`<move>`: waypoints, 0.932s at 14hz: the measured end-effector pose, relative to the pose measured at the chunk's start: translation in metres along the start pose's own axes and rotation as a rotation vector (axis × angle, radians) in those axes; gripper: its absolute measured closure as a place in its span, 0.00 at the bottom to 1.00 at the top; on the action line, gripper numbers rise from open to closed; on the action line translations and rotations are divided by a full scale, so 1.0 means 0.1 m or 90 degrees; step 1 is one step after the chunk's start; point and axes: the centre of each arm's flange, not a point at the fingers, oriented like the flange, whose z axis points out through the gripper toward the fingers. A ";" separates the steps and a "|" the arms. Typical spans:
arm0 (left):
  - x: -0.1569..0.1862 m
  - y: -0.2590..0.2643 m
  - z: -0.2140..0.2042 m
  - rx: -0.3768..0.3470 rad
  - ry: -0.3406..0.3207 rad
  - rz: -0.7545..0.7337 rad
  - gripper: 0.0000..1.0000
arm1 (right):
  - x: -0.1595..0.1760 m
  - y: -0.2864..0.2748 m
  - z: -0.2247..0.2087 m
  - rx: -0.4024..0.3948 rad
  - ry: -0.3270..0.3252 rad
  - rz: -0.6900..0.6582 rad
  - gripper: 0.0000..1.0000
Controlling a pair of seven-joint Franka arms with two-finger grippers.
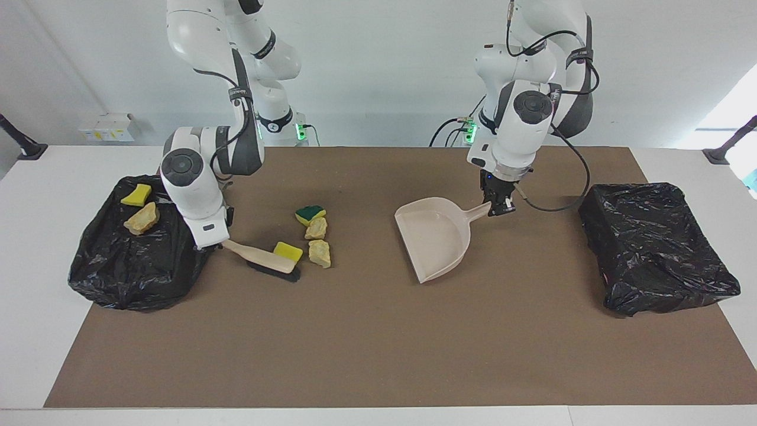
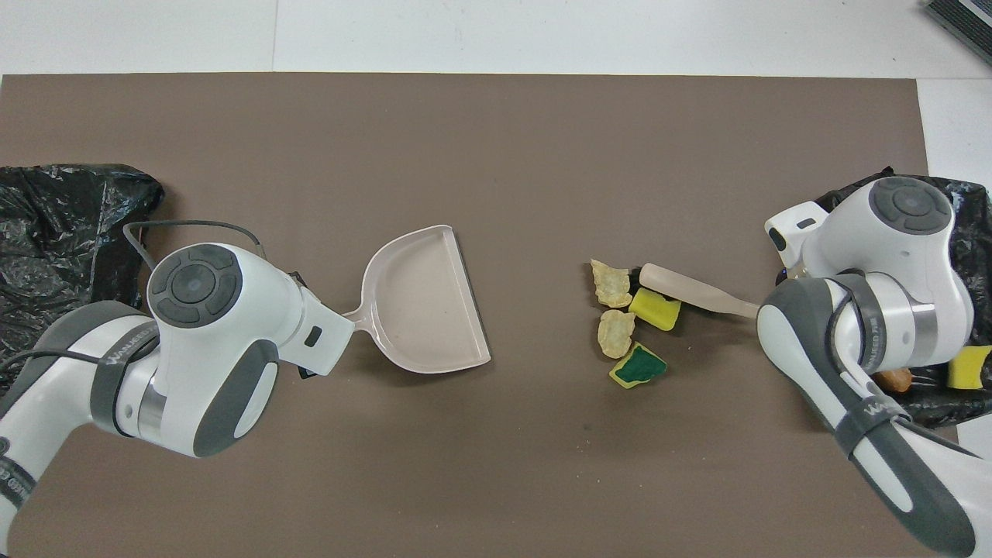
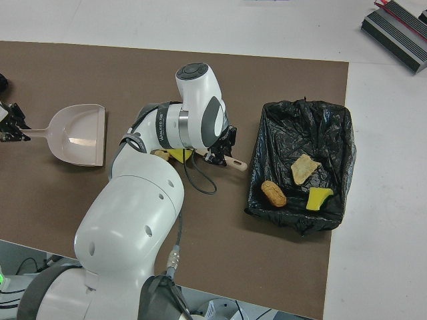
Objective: Sweep and dump trash in bin
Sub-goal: 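Sweep the crusts and sponge with the right gripper toward the dustpan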
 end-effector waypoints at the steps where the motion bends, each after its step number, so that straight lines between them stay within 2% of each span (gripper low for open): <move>1: 0.03 0.03 0.02 -0.001 -0.001 -0.001 0.69 | 0.06 -0.07 -0.05 0.001 -0.004 0.018 0.74; 3: 0.09 0.10 0.05 -0.001 -0.001 -0.002 0.69 | 0.14 -0.16 -0.21 -0.001 -0.011 0.065 0.74; 8: 0.11 0.10 0.05 0.002 0.002 -0.013 0.69 | 0.05 -0.15 -0.63 0.002 -0.017 0.207 0.74; 13: 0.11 0.10 0.05 0.003 0.003 -0.018 0.69 | 0.13 -0.27 -0.55 0.018 -0.030 0.456 0.74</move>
